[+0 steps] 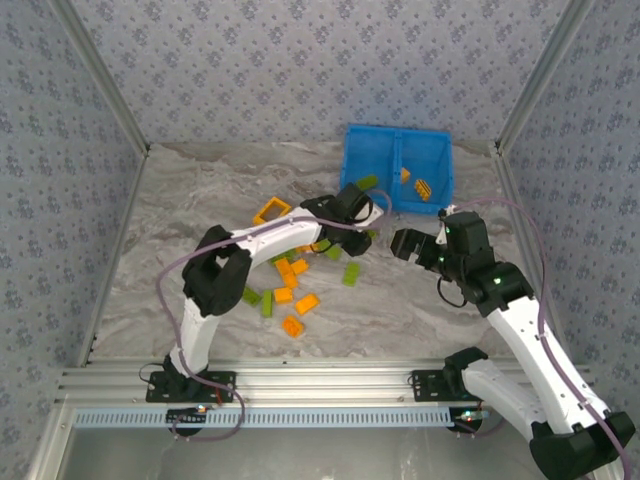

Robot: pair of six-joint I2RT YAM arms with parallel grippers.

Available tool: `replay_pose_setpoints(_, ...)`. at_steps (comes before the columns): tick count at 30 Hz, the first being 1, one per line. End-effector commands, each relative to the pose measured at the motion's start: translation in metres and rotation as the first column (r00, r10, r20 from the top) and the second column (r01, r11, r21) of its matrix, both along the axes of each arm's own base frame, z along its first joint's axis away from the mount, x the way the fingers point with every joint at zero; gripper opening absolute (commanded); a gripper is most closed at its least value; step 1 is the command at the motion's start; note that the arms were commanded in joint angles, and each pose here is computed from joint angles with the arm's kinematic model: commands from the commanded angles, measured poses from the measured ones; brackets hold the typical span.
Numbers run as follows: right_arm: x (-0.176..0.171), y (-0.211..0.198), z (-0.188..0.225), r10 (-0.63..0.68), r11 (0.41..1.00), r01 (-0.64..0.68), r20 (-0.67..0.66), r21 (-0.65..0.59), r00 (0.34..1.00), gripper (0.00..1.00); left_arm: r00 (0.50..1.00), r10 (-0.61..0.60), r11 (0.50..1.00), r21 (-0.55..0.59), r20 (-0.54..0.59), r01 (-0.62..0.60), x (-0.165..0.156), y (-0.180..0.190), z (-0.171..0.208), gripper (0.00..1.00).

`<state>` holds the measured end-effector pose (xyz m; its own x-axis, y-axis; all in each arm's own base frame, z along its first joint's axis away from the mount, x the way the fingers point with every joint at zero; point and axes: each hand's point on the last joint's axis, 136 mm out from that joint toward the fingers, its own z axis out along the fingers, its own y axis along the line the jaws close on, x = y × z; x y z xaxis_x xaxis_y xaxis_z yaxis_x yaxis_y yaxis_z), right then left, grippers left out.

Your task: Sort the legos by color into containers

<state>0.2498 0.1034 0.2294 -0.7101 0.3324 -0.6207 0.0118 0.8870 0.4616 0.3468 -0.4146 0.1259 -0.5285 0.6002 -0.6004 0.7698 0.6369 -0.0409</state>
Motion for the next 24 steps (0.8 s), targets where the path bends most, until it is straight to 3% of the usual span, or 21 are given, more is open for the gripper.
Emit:
replay_pose_setpoints(1,-0.002,-0.002,0.006,-0.022,1.0,0.021,0.012,0.018,1.0,1.0,0.981,0.077,0.993,-0.106,0.176,-0.059,0.032,-0.008,0.072,0.29)
replay_pose_setpoints(7,-0.005,-0.002,0.003,-0.018,1.0,0.018,-0.001,0.019,1.0,1.0,0.942,0.207,0.973,-0.157,0.263,-0.17,0.099,-0.015,0.091,0.28)
replay_pose_setpoints(14,-0.01,-0.006,0.004,-0.026,1.0,0.026,0.004,0.018,1.0,1.0,0.91,0.259,0.962,-0.171,0.325,-0.212,0.155,-0.037,0.067,0.27)
replay_pose_setpoints(20,-0.013,-0.007,0.0,-0.042,0.999,0.042,-0.013,0.035,0.999,1.0,0.894,0.313,0.945,-0.196,0.321,-0.261,0.177,-0.043,0.049,0.28)
replay_pose_setpoints(24,-0.012,-0.006,-0.001,-0.041,0.998,0.041,-0.014,0.046,0.999,1.0,0.898,0.32,0.941,-0.21,0.301,-0.265,0.178,-0.047,0.045,0.39)
